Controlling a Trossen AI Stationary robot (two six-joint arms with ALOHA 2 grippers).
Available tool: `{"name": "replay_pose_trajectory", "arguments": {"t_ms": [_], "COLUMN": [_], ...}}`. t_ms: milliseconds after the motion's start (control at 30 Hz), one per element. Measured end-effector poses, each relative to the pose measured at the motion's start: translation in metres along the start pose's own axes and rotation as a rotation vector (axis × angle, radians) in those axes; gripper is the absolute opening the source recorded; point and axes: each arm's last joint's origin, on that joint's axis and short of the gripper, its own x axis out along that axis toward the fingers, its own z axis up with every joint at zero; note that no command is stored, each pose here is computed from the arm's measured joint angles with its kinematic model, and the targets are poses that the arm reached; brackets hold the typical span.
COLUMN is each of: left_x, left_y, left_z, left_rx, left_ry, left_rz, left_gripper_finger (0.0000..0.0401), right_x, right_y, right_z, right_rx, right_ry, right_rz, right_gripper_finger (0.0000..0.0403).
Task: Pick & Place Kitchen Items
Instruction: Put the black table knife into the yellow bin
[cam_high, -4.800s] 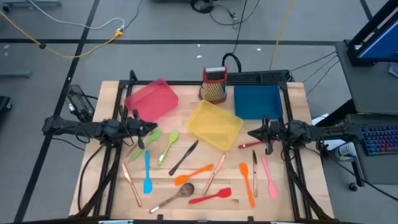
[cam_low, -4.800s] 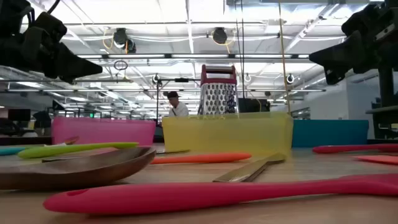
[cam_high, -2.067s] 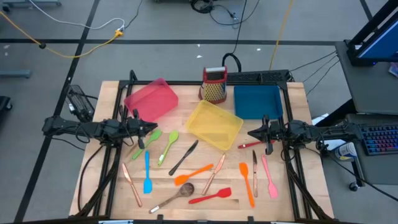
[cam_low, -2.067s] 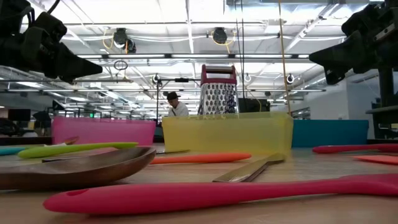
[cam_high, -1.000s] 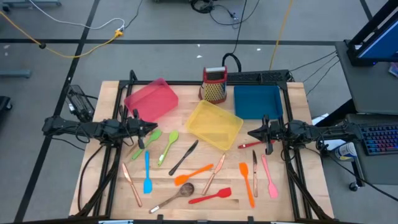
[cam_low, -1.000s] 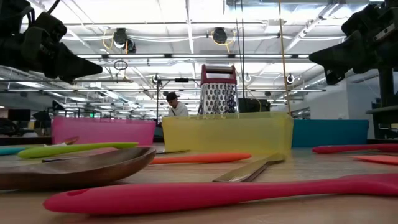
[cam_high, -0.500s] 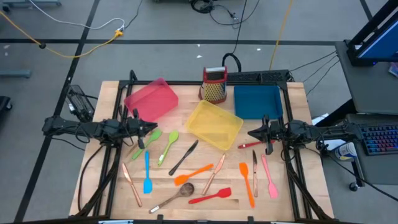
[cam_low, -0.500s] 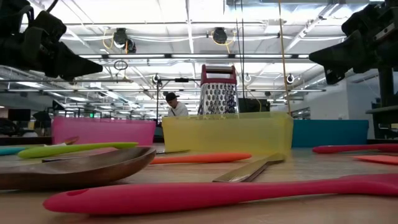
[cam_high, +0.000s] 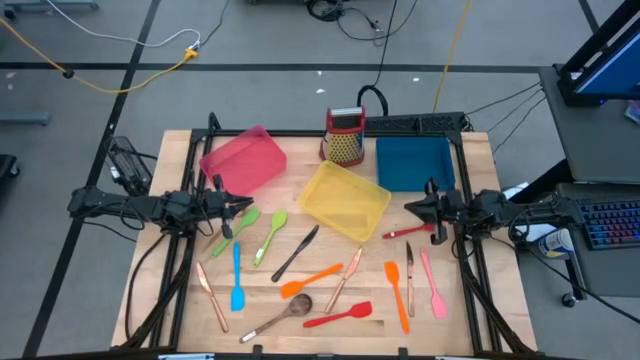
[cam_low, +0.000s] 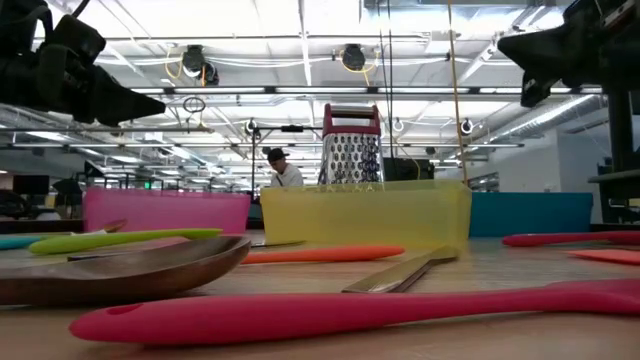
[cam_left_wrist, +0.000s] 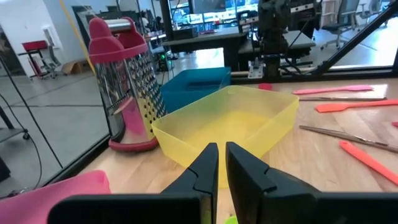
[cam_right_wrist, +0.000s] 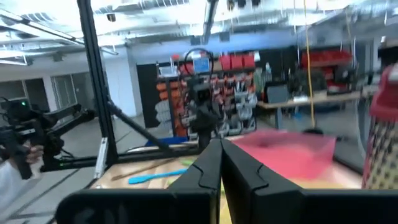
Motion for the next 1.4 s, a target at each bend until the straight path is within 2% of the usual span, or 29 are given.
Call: {"name": "replay_pose_trajectory", "arguments": {"t_ms": [233,400,600,767,867,1033,1133,1267,1400], "left_x": [0.0,0.0,0.0,0.0,0.0,0.0,0.0,0.0,0.0], "left_y": [0.0,0.001,0.001,0.001,0.001,0.001,0.001,0.001,0.001], "left_z": [0.0,0.001,0.0,0.0,0.0,0.0,0.0,0.0,-0.005], "left_rx": [0.0,-0.022,-0.148,-0.089,-0.063,-0.076,-0.035,-0.023,-0.077], "left_ry": [0.0,-0.004,0.001,0.003,0.002,0.002,-0.003,0.005,0.054], "left_rz": [0.0,0.023,0.035,0.035,0.035,0.035,0.039,0.044,0.041], "left_gripper_finger": [0.0037,0.0037,0.0037,0.0037,0.0037,0.0037,0.0037,0.0038,0.0051], "right_x": [-0.001,-0.001,0.003,0.009,0.014,0.021,0.024,0.028,0.032], "right_y": [0.0,0.001,0.0,0.0,0.0,0.0,0.0,0.0,0.0], "right_z": [0.012,0.017,0.011,0.002,-0.004,-0.009,-0.015,-0.018,-0.023], "right_rx": [-0.179,-0.239,-0.244,-0.182,-0.201,-0.208,-0.21,-0.138,-0.081], "right_ry": [-0.125,-0.171,-0.116,-0.033,0.025,0.054,0.092,0.104,0.13], "right_rz": [-0.026,-0.032,-0.03,-0.021,-0.021,-0.02,-0.019,-0.022,-0.023], "right_gripper_finger": [0.0004,0.0004,0.0004,0.0004,0.0006,0.004,0.0074,0.0113,0.0134]}}
